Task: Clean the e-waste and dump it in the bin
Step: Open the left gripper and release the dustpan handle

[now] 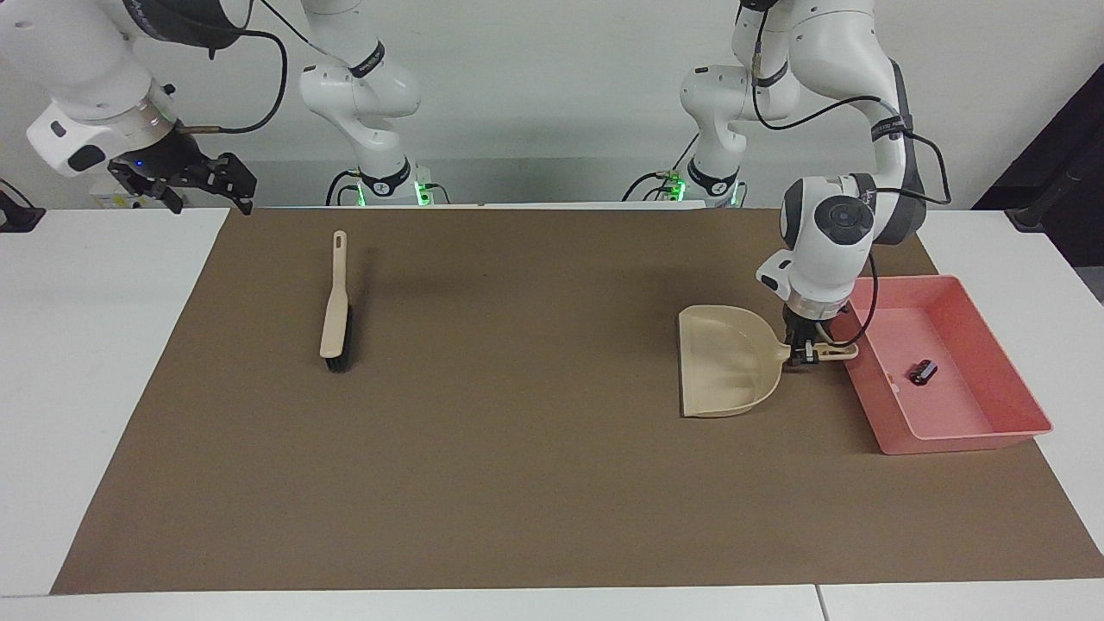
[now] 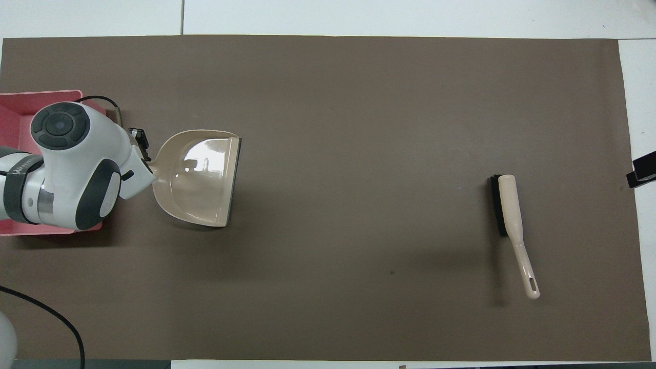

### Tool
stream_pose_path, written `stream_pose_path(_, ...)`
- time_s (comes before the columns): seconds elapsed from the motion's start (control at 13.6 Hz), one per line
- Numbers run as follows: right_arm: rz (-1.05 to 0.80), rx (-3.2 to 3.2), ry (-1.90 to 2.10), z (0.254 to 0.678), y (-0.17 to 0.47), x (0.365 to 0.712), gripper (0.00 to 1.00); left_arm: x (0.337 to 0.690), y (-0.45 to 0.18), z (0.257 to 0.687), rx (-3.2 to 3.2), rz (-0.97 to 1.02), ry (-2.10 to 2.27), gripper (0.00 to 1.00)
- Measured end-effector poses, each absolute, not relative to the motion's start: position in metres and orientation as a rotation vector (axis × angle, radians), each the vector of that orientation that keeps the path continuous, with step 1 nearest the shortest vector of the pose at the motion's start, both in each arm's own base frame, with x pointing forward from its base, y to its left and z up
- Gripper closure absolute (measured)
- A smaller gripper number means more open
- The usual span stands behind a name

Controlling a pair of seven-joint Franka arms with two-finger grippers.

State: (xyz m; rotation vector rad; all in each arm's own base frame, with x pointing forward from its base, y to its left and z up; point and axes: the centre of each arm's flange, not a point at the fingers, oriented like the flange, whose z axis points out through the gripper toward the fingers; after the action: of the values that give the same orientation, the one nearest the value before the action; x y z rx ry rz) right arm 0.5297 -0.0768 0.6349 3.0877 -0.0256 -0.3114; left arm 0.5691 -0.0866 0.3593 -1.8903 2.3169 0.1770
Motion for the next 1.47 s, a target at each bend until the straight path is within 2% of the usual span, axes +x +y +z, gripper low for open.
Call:
stream_pose_path(0.07,-0.311,3.088,-0.027,0.635,-0.077,0.53,0.0,0.568,-0.091,0.359,-1.903,0.174,2.305,0.49)
stream_pose_path(0.15,-0.312,3.088,-0.027,0.635,-0.077,0.53,0.0,0.568,-0.093,0.36,-1.918,0.17,2.29,0.44)
stream_pose_path(0.22,-0.312,3.088,-0.027,0.635,-0.077,0.53,0.0,0.569,-0.093,0.363,-1.938,0.161,2.268,0.33)
stream_pose_path(0.29,-0.312,3.088,-0.027,0.635,-0.077,0.53,0.0,0.569,-0.093,0.369,-1.96,0.144,2.239,0.28)
stream_pose_path(0.37,-0.313,3.088,-0.027,0.634,-0.077,0.53,0.0,0.569,-0.092,0.379,-1.996,0.125,2.195,0.28)
stream_pose_path(0.59,-0.317,3.089,-0.027,0.633,-0.077,0.53,0.0,0.556,-0.078,0.407,-2.261,0.144,1.923,0.03)
stream_pose_path(1.18,-0.325,3.09,-0.019,0.631,-0.074,0.53,0.0,0.553,-0.043,0.433,-2.913,0.047,0.769,0.02)
stream_pose_path(1.47,-0.338,3.09,-0.018,0.628,-0.074,0.527,0.0,0.56,-0.001,0.504,-3.101,0.015,0.498,0.02)
